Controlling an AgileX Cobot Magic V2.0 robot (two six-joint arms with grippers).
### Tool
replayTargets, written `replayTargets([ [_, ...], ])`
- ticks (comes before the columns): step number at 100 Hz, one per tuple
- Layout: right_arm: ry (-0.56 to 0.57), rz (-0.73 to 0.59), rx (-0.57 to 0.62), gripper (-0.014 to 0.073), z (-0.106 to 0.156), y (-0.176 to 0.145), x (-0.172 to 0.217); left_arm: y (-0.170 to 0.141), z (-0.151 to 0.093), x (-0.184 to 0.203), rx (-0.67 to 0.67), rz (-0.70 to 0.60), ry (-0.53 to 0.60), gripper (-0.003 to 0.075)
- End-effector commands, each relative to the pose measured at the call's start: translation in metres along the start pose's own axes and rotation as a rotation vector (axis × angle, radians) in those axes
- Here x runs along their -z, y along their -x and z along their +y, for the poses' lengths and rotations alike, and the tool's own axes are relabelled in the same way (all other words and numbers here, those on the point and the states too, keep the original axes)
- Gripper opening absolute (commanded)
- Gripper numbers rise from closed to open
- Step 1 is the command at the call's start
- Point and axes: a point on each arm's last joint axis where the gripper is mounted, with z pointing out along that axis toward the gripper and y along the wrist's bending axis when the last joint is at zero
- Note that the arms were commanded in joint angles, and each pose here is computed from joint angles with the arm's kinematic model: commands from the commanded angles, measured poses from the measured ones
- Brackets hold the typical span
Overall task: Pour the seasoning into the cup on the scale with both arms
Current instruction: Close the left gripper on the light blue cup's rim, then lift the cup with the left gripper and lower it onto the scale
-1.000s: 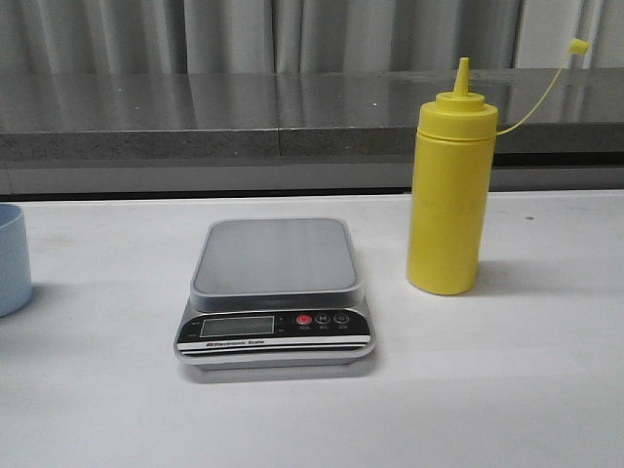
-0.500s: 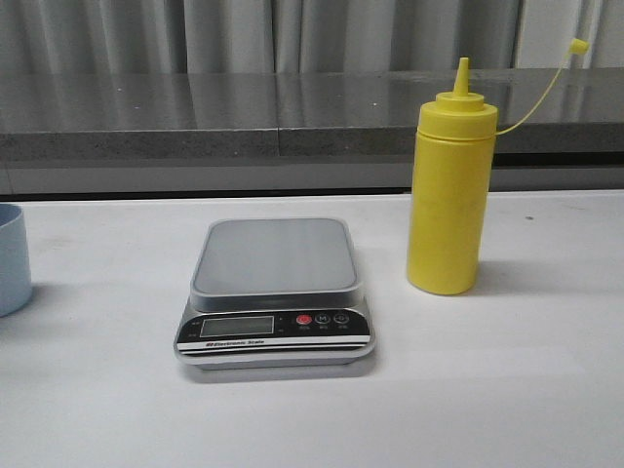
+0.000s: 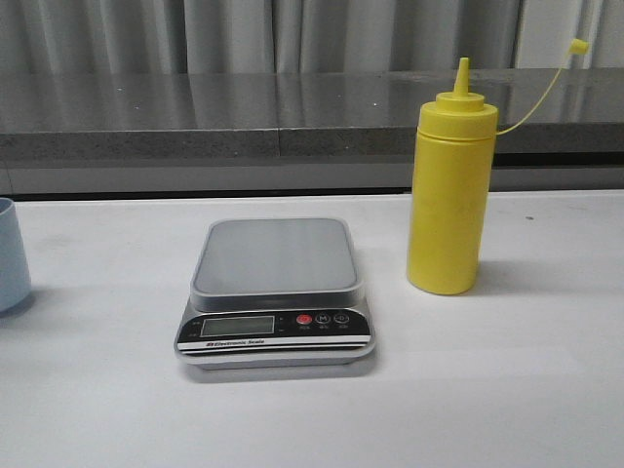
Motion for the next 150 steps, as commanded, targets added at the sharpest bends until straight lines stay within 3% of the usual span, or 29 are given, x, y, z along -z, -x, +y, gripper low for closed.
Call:
replayTargets([
  [1, 0.0, -0.122, 0.004, -0.0066, 0.0, 0.016, 0.004, 0.02, -0.01, 0.028, 0.013, -0.106, -0.042, -0.002],
  [26, 0.0, -0.122, 0.004, -0.0066, 0.0, 0.016, 0.004, 0.043, -0.051, 0.065, -0.121, -0.126, -0.126, -0.002],
  [55, 0.0, -0.122, 0.004, -0.0066, 0.0, 0.016, 0.004, 0.052, -0.127, 0.091, -0.325, -0.162, -0.256, -0.002],
  [92, 0.0, -0.122, 0.004, -0.0066, 0.0, 0.016, 0.004, 0.052, -0.204, 0.06, -0.48, -0.101, -0.35, -0.002],
  [118, 0.0, -0.122, 0.004, -0.0066, 0.0, 0.016, 0.004, 0.04, -0.231, 0.031, -0.537, -0.045, -0.359, -0.002],
  [150, 0.0, -0.122, 0.004, -0.0066, 0.0, 0.016, 0.004, 0.036, -0.234, 0.02, -0.553, -0.016, -0.348, -0.002],
])
